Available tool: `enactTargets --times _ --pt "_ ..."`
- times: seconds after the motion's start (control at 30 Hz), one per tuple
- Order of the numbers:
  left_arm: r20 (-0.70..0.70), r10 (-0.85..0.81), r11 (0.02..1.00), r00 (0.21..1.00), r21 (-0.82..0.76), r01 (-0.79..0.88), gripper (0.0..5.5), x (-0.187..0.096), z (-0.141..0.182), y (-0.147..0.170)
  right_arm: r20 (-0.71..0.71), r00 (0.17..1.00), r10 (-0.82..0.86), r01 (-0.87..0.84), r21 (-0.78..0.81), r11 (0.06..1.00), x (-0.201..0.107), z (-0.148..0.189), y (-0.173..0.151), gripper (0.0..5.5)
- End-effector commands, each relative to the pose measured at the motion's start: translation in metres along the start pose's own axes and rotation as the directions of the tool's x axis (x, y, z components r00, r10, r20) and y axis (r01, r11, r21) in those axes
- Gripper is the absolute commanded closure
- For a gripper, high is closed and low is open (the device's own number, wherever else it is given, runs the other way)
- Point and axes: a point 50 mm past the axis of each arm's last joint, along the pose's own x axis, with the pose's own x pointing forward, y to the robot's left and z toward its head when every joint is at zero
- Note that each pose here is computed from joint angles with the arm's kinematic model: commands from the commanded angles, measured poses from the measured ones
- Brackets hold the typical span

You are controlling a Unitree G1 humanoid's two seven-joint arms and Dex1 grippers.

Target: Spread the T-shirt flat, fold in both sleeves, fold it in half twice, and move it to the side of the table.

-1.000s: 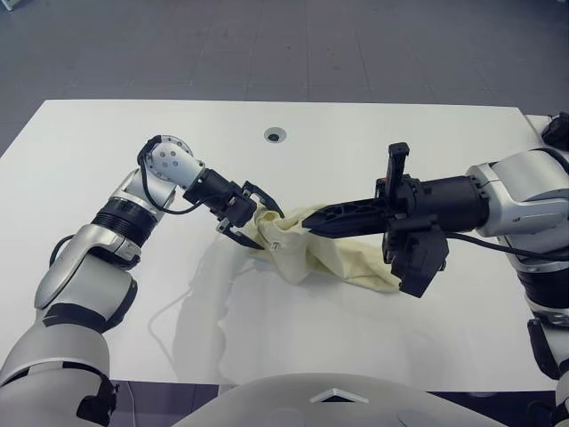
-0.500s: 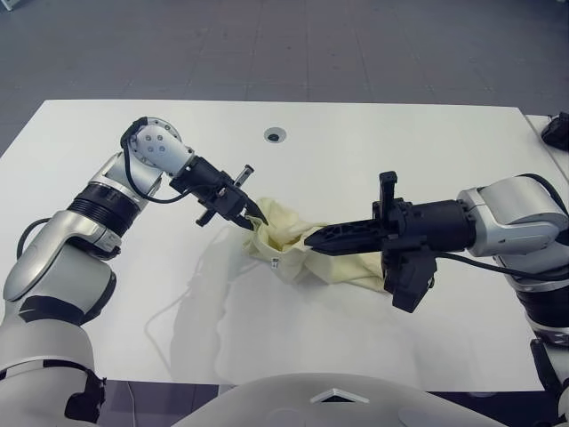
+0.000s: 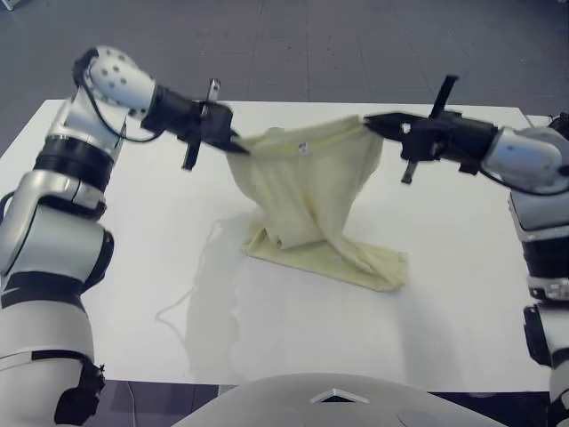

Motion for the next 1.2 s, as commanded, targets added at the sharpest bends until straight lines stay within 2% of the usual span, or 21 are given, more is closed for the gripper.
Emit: enactTargets --times 0.03,0.23,0.37,0.5,0.57,0.73,0.83,0.93,1.0,1.1,1.2 --pt "-0.182 0.240 0.970 0.954 0.004 -0.244 5.48 0.007 0.008 0.037 -0.099 0.993 -0.060 0.057 -0.033 0.998 0.034 -0.020 -0.030 5.50" --pt "-0.356 0.420 0.907 0.835 0.140 -0.397 5.48 0.007 0.009 0.056 -0.244 0.947 -0.211 0.161 -0.210 0.964 0.071 -0.024 -0.068 5.50" --pt "-0.405 0.589 0.808 0.699 0.300 -0.507 5.48 -0.005 0.013 0.071 -0.309 0.887 -0.343 0.231 -0.347 0.909 0.073 -0.022 -0.092 5.50" --pt "-0.369 0.733 0.679 0.572 0.449 -0.581 5.48 -0.018 0.024 0.086 -0.319 0.836 -0.447 0.287 -0.440 0.851 0.066 -0.020 -0.110 5.50" --pt "-0.347 0.754 0.653 0.557 0.479 -0.586 5.48 -0.020 0.028 0.088 -0.314 0.830 -0.462 0.294 -0.457 0.839 0.064 -0.019 -0.113 5.50" --pt "-0.317 0.661 0.731 0.681 0.476 -0.488 5.48 -0.004 0.016 0.071 -0.267 0.892 -0.364 0.234 -0.416 0.879 0.050 -0.027 -0.100 5.50" --pt "-0.272 0.497 0.831 0.824 0.422 -0.362 5.48 -0.001 -0.004 0.041 -0.126 0.984 -0.129 0.085 -0.309 0.947 0.030 -0.030 -0.063 5.50" --pt "-0.252 0.280 0.908 0.926 0.384 -0.170 5.48 -0.008 -0.036 -0.012 -0.019 0.994 0.107 -0.108 -0.189 0.976 -0.002 -0.016 -0.007 5.50" --pt "-0.225 0.128 0.938 0.966 0.342 -0.044 5.48 -0.008 -0.048 -0.065 0.043 0.958 0.283 -0.279 -0.081 0.957 -0.025 0.004 0.035 5.50" --pt "-0.132 -0.090 0.958 0.987 0.258 0.122 5.48 -0.001 -0.028 -0.149 0.120 0.860 0.496 -0.506 0.083 0.858 -0.053 0.037 0.072 5.50" --pt "-0.053 -0.187 0.947 0.981 0.257 0.195 5.48 0.004 0.003 -0.184 0.141 0.783 0.606 -0.622 0.133 0.772 -0.065 0.054 0.079 5.50"
